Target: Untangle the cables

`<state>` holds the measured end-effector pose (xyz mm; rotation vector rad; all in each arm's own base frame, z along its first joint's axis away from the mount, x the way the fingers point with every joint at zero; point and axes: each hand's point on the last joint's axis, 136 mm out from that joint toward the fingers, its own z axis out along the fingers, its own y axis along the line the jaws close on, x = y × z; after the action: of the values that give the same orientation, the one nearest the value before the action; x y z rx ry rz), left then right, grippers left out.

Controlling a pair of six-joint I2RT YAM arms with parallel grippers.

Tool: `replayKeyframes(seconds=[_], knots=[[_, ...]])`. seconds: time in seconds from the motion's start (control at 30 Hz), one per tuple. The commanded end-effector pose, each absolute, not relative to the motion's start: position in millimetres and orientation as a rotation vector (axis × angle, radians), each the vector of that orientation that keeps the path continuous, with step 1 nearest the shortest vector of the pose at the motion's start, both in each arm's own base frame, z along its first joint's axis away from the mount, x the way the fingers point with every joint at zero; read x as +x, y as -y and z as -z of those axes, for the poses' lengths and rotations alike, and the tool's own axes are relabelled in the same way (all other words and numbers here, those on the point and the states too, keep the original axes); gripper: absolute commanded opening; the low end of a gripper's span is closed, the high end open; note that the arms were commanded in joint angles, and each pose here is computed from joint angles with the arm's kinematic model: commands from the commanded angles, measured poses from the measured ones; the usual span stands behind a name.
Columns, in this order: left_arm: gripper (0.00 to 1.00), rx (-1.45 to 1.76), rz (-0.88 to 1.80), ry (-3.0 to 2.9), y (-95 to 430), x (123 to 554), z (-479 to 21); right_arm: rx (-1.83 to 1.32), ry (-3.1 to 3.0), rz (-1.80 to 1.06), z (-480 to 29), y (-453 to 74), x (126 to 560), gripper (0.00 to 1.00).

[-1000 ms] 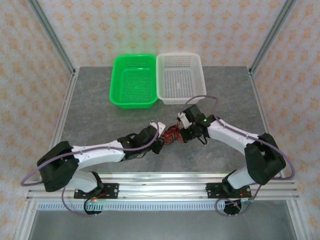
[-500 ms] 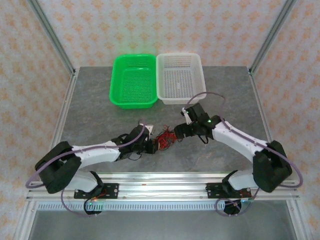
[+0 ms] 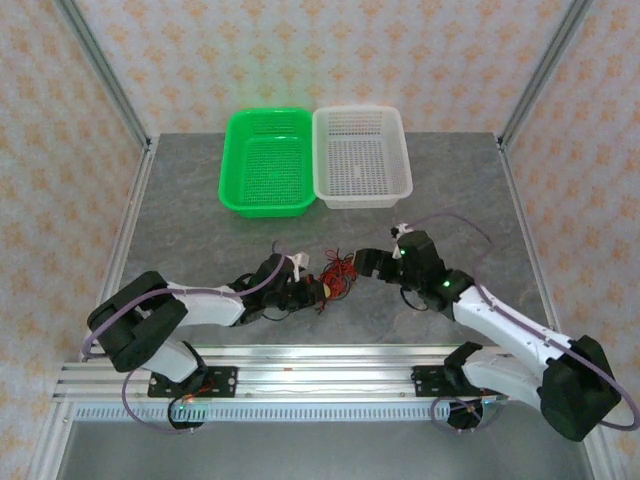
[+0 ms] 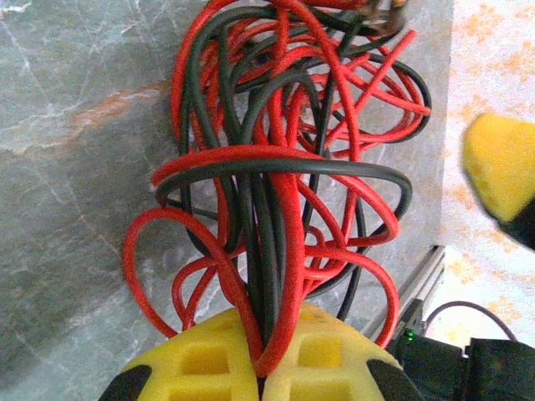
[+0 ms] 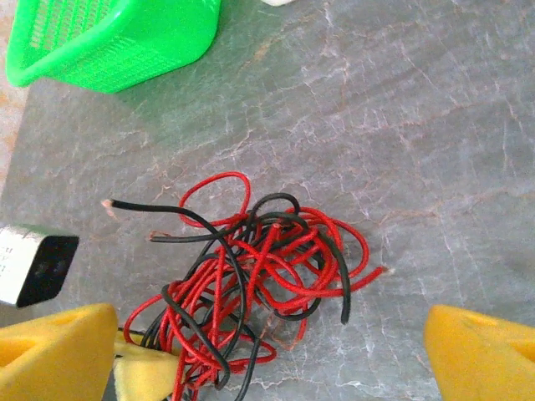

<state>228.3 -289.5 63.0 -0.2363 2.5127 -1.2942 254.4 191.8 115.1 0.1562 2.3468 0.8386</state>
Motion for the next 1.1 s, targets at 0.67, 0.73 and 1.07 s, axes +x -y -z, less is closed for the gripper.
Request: replayKeyframes(seconds=[0.67,0.73,1.07], knots=[[0.00,-0.338,1.255,-2.461,274.2,237.2,-69.3,0.161,-2.339,-1.156,-60.6,-246.8,275.6,0.68],[0.00,-0.335,1.264,-2.461,274.3,236.3,-69.3,0.143,-2.342,-1.149,-58.5,-248.8,277.8,0.67],[0.00,-0.331,1.294,-2.464,272.9,231.3,-67.5,0.101,-2.373,-1.165,-43.9,-264.1,290.0,0.54]])
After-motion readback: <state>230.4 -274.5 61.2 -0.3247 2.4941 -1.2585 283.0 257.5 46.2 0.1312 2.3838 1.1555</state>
